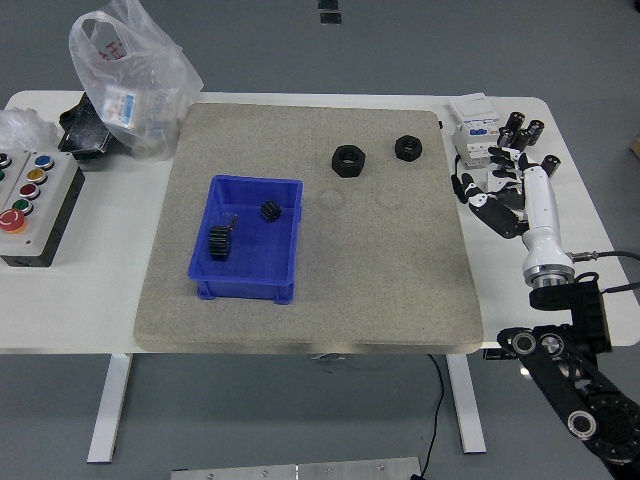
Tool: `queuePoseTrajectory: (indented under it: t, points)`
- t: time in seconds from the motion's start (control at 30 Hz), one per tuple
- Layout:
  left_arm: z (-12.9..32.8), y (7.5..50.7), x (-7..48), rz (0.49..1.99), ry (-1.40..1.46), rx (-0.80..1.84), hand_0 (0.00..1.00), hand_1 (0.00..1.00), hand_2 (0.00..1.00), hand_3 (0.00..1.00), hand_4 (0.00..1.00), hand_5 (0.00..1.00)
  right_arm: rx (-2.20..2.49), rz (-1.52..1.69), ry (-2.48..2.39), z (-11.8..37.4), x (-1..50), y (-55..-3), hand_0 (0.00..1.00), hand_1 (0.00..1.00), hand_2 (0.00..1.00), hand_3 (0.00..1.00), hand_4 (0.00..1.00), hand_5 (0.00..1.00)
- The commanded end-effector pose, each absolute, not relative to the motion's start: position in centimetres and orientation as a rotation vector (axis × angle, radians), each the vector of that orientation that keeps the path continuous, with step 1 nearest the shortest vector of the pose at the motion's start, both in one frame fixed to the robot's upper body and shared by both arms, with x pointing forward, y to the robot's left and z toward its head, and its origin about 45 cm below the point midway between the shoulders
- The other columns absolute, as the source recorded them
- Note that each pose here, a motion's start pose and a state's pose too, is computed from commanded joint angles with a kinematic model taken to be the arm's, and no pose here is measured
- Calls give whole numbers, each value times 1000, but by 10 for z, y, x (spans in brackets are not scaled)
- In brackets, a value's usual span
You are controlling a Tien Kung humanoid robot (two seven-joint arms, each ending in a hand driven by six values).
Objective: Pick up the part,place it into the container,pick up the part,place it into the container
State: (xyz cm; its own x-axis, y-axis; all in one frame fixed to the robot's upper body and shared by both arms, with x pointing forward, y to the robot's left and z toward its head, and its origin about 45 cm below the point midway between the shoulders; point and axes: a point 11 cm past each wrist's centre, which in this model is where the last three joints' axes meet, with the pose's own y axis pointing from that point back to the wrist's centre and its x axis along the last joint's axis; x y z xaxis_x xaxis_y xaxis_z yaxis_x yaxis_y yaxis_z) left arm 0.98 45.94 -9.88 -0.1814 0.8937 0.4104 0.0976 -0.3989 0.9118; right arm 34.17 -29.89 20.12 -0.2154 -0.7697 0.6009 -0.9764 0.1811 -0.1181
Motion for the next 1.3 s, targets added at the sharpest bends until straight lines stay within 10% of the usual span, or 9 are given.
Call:
queuePoseTrajectory:
  t: [1.3]
  points:
    - [-97,462,9,1649,1185,1467,610,644,618,655,664,267,1693,630,-1995,187,342,-292,454,623,660,725,720,313]
